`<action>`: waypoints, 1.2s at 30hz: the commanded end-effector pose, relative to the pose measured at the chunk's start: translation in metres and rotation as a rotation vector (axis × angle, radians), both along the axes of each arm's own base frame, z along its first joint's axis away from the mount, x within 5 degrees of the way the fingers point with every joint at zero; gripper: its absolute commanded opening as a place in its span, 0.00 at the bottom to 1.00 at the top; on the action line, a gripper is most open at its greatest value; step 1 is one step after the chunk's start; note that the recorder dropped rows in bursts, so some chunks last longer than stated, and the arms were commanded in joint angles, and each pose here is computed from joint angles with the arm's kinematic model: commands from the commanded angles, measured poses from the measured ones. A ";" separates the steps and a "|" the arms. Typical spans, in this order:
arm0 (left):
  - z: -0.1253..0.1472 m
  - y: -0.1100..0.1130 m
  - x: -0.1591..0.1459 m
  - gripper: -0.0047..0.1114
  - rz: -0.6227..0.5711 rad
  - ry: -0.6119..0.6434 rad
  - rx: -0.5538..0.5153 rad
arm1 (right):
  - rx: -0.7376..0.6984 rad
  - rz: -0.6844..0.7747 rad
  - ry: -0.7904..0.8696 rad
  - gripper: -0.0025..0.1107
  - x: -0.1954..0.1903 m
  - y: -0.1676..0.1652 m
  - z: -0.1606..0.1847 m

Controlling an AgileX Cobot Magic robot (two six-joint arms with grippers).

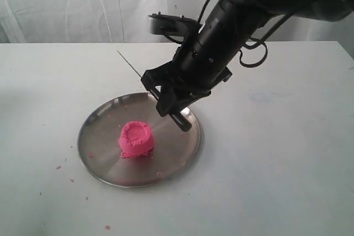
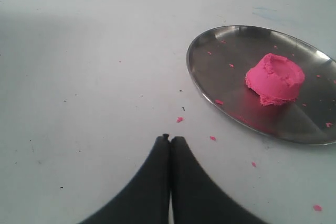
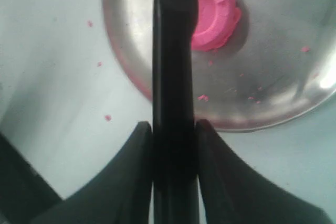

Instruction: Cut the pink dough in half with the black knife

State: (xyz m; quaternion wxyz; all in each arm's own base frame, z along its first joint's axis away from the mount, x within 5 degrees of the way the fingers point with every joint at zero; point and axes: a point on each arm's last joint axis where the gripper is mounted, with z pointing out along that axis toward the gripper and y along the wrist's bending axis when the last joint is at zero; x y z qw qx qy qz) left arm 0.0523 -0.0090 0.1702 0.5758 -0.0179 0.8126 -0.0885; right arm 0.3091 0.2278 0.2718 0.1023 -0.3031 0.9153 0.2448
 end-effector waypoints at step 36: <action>0.001 0.000 0.000 0.04 -0.003 -0.017 -0.008 | 0.543 0.090 0.292 0.02 -0.038 -0.043 -0.068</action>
